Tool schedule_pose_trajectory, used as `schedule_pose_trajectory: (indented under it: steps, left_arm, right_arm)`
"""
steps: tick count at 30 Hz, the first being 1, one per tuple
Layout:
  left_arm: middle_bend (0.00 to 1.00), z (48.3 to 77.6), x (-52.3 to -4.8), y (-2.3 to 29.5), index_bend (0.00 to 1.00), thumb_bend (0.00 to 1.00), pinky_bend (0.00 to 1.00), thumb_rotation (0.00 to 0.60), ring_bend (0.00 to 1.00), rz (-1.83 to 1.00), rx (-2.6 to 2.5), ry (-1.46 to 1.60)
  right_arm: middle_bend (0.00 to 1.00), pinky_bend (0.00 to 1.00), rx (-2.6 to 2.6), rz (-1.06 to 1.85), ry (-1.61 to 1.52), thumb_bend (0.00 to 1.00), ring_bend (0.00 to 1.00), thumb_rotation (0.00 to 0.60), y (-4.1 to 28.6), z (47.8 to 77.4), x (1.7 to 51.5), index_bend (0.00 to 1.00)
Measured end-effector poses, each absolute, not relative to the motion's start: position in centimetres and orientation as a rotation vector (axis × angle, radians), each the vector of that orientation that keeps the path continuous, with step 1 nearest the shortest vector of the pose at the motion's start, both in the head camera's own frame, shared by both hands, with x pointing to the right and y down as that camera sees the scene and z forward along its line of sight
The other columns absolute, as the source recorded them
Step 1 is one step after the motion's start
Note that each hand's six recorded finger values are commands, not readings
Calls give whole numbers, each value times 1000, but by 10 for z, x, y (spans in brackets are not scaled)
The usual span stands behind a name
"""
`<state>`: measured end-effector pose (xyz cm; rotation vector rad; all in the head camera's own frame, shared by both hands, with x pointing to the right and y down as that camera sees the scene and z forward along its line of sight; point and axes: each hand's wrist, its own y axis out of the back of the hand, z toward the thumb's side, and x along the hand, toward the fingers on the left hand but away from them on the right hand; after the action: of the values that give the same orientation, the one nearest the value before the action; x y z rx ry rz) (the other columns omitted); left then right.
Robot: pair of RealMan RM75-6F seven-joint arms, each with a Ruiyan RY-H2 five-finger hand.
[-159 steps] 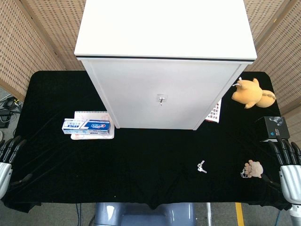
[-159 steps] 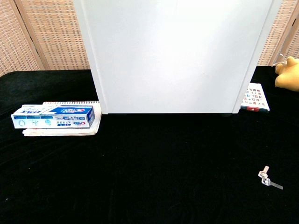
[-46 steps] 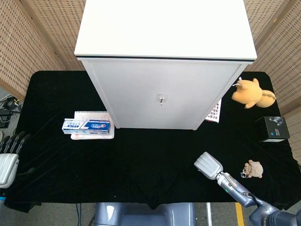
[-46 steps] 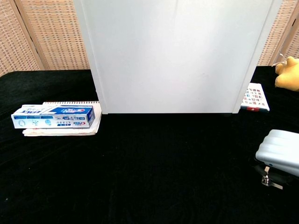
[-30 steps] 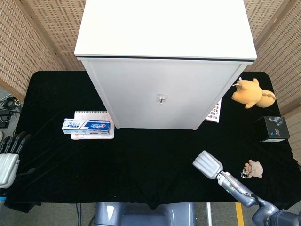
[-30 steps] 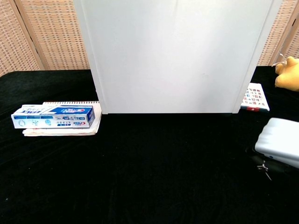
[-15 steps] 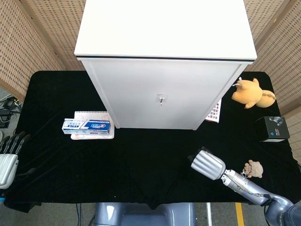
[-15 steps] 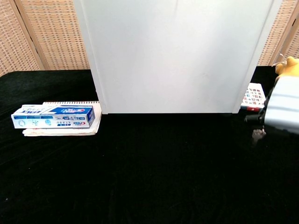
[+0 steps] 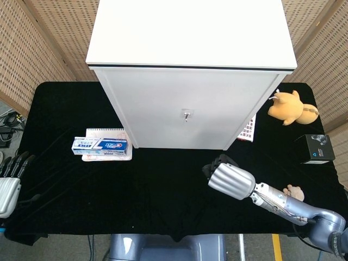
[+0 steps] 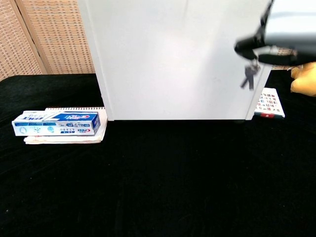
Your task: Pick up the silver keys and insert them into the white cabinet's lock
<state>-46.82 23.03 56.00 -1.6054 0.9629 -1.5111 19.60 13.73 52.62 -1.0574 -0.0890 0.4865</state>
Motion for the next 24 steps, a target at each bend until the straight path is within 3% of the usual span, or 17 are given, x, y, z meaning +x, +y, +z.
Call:
schedule_pose_trajectory:
  steps: [10, 24]
  left_arm:
    - [0, 568, -465, 230, 0, 0, 0, 600, 0, -1512, -1623, 942]
    - [0, 578, -466, 229, 0, 0, 0, 600, 0, -1549, -1636, 925]
  right_arm:
    - [919, 1000, -959, 470, -150, 630, 906, 600, 93, 483, 164, 674]
    - [917, 1000, -932, 480, -193, 606, 904, 600, 62, 470, 140, 696]
